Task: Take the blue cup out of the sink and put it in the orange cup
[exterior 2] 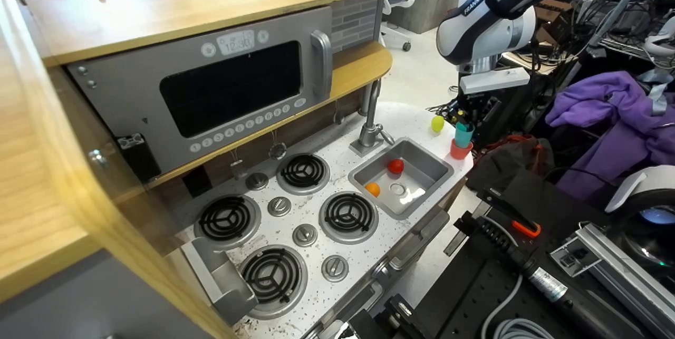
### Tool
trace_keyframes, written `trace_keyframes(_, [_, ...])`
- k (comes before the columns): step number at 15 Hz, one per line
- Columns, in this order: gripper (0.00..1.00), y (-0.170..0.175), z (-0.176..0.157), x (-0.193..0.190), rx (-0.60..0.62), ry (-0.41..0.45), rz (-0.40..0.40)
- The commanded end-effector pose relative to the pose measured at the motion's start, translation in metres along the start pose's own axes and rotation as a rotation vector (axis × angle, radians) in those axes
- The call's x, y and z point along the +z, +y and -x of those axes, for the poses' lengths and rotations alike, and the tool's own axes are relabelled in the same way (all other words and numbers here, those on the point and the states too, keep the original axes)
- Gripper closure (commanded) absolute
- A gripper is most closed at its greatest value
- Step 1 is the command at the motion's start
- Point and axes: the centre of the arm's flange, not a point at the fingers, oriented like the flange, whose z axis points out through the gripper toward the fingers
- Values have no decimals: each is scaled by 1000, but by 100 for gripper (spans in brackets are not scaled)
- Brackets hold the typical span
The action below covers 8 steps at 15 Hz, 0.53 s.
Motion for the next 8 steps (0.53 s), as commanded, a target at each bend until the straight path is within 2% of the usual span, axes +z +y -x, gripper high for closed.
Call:
trace_keyframes(1, [98,-7,-6,-3,-7,-27,4])
trace_keyframes(2, [68,-10,-3,-3,-10,-22,7])
trace_keyframes(3, [68,-11,-2,-4,-18,-19,7])
trace_keyframes(4, [62,-13,0,-5,-20,-12,3])
trace_keyframes(8, [33,-20,9,-14,-38,-3,-9])
